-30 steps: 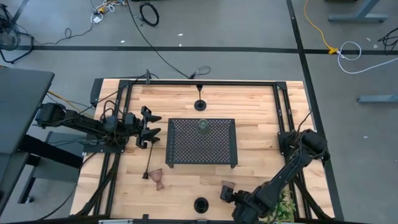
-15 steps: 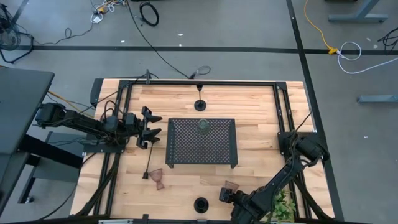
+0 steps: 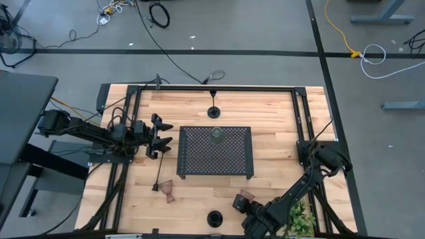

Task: Pick & Place candle stick holders
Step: Put the right pink candle holder on the shelf aligned with the candle holder

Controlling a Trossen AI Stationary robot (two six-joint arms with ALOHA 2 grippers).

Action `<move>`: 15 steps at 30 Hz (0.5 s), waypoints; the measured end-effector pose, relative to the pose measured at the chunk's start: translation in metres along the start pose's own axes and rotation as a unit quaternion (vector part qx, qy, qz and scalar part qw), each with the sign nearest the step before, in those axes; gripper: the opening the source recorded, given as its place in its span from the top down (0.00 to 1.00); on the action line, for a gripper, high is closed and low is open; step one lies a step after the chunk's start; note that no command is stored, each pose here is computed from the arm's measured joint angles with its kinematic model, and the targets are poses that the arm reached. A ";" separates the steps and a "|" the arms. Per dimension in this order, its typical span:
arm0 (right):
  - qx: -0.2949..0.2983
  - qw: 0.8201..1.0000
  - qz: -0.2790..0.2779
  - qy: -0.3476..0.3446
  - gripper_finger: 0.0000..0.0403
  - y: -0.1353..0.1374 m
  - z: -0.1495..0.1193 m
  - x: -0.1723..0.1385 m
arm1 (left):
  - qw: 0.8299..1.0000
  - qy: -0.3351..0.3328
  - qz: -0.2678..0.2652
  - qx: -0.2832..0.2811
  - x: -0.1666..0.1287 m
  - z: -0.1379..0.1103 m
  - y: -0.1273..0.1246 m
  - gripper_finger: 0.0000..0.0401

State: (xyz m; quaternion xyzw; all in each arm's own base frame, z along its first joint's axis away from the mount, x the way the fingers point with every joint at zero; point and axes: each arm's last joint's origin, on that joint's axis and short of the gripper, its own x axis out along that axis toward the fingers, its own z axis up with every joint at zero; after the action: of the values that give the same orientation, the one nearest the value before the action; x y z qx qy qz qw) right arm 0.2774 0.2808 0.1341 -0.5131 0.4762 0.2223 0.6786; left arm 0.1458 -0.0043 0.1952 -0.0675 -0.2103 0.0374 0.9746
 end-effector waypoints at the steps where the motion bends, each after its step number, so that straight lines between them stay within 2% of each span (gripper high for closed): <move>1: 0.002 1.000 0.000 0.000 0.76 0.000 0.000 0.000 | 1.000 0.001 0.000 0.000 0.000 0.000 0.000 0.38; 8: 0.030 1.000 -0.006 0.002 0.76 -0.002 -0.001 -0.003 | 1.000 0.006 0.001 0.001 0.000 -0.001 0.000 0.38; 15: 0.152 0.988 -0.011 -0.037 0.77 -0.016 -0.005 -0.032 | 1.000 0.006 0.001 0.001 0.000 -0.001 0.000 0.38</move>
State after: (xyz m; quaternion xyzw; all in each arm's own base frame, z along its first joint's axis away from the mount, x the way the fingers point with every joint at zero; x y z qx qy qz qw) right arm 0.2740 0.2765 0.1695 -0.3999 0.4733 0.1589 0.7686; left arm 0.1463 -0.0043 0.1940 -0.0667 -0.2039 0.0380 0.9760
